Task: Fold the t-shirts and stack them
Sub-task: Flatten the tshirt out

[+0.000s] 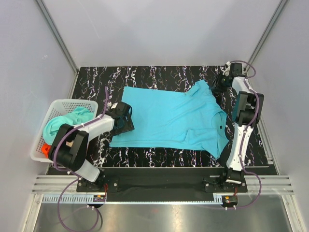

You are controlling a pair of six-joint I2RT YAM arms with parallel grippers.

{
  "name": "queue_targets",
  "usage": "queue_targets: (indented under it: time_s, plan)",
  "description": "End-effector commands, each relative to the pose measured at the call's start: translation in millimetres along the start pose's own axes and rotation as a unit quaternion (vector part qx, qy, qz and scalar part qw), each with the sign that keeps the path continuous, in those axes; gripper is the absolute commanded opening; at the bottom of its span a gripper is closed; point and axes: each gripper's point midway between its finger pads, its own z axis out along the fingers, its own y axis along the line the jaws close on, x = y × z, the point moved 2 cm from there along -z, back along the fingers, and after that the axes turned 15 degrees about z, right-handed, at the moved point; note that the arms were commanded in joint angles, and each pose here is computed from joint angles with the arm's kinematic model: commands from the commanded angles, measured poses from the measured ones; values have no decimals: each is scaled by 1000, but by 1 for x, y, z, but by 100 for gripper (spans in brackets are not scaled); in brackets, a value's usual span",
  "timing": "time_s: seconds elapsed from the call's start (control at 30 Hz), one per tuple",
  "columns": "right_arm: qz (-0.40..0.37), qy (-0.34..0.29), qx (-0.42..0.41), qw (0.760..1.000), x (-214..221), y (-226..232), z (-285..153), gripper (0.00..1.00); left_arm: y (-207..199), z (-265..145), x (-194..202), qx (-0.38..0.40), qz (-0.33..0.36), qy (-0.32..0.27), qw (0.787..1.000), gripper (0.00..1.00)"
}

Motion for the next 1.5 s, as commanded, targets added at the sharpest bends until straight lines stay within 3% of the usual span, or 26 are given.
queue_targets:
  time_s: [0.0, 0.13, 0.17, 0.3, 0.43, 0.47, 0.5, 0.6, 0.93, 1.13, 1.23, 1.37, 1.47]
  plan:
    - [-20, 17, -26, 999, -9, 10, 8, 40, 7, 3, -2, -31, -8, -1, 999, 77]
    - [-35, -2, -34, 999, -29, 15, 22, 1, 10, 4, -5, -47, -11, -3, 999, 77]
    - [-39, -10, -38, 998, -34, 17, 24, 0, 10, 4, -6, -47, -13, -4, 999, 77]
    - [-82, -43, -101, 991, -55, 41, 27, 0, 0, 5, -13, -30, -41, -8, 999, 78]
    - [-86, -32, -115, 989, -58, 47, 38, 0, -9, 5, -22, -12, -53, -15, 998, 77]
    - [-84, -14, -108, 990, -52, 43, 36, 4, -9, 4, -24, -14, -51, -16, 998, 77]
    - [-88, -14, -99, 991, -52, 40, 36, 26, -8, 3, -27, -18, -49, -18, 998, 77]
    - [-116, -10, -89, 989, -46, 31, 33, 37, -5, 2, -30, -28, -46, -25, 998, 77]
    - [-108, 63, -112, 986, -16, 20, 33, 38, -8, 2, -28, -17, -49, -26, 998, 77]
    - [-97, 65, -90, 989, -12, 13, 37, 36, -6, 3, -24, -18, -51, -24, 998, 77]
    - [-100, 63, -89, 989, -10, 14, 42, 27, -5, 3, -21, -19, -51, -22, 998, 77]
    - [-110, 40, -81, 990, -23, 19, 46, 0, -3, 5, -16, -29, -57, -18, 998, 77]
    - [-129, 8, -100, 987, -40, 39, 42, 0, -2, 7, -15, -34, -62, -18, 997, 77]
